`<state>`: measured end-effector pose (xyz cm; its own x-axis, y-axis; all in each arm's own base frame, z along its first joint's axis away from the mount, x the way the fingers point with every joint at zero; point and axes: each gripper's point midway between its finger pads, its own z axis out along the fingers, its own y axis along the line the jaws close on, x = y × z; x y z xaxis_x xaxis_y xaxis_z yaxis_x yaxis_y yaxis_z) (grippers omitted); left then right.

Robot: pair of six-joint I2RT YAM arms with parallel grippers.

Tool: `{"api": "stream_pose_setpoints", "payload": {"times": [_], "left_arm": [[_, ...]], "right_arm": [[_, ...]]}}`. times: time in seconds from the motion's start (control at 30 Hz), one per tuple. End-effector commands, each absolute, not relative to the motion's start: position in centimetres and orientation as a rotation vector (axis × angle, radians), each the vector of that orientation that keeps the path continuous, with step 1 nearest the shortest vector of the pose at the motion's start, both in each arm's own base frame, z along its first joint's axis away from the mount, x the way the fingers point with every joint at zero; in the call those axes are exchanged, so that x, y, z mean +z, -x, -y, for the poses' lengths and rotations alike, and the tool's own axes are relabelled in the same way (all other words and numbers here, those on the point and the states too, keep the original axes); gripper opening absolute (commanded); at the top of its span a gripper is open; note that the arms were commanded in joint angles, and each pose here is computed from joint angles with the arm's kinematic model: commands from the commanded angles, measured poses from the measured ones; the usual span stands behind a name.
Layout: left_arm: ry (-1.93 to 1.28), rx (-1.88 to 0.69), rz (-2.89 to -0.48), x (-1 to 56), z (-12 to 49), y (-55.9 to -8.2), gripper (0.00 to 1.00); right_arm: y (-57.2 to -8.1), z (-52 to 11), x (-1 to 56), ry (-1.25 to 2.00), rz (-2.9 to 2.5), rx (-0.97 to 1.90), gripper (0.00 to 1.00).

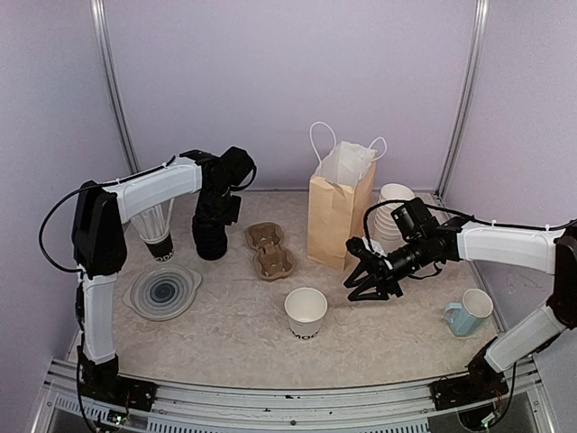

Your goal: Pack the takeout coffee

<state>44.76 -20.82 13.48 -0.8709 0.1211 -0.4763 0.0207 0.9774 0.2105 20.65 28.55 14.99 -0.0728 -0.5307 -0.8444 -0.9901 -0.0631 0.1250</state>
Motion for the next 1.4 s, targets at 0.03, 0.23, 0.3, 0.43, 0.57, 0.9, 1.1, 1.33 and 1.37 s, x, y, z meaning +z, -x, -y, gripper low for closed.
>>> {"api": "stream_pose_setpoints", "payload": {"times": [0.03,0.23,0.3,0.43,0.57,0.9,1.1,1.33,1.37], "left_arm": [[0.070,0.316,-2.497,19.8,18.1,-43.5,0.34],[0.198,0.381,-2.597,16.7,14.2,-41.7,0.39],[0.213,0.372,-2.613,16.0,14.0,-41.8,0.39],[0.222,0.329,-2.615,15.2,14.6,-42.8,0.38],[0.236,0.309,-2.614,14.9,14.6,-43.9,0.36],[0.234,0.315,-2.636,13.4,14.6,-45.7,0.29],[0.242,0.358,-2.632,13.2,14.1,-46.0,0.17],[0.244,0.359,-2.599,14.9,13.8,-46.1,0.07],[0.243,0.360,-2.595,15.3,13.8,-46.1,0.07]], "right_arm": [[-20.5,-28.4,14.7,1.640,-1.656,1.068,0.39],[-20.4,-28.5,14.6,1.648,-1.653,1.079,0.39],[-20.3,-28.5,14.6,1.652,-1.651,1.081,0.39],[-20.3,-28.4,14.7,1.652,-1.649,1.074,0.39],[-20.3,-28.4,14.7,1.652,-1.651,1.068,0.39],[-20.2,-28.3,14.0,1.665,-1.666,1.070,0.39],[-20.3,-28.3,13.8,1.667,-1.672,1.073,0.39],[-20.2,-28.5,13.4,1.677,-1.681,1.084,0.39],[-20.2,-28.6,13.4,1.679,-1.679,1.087,0.39]]}}
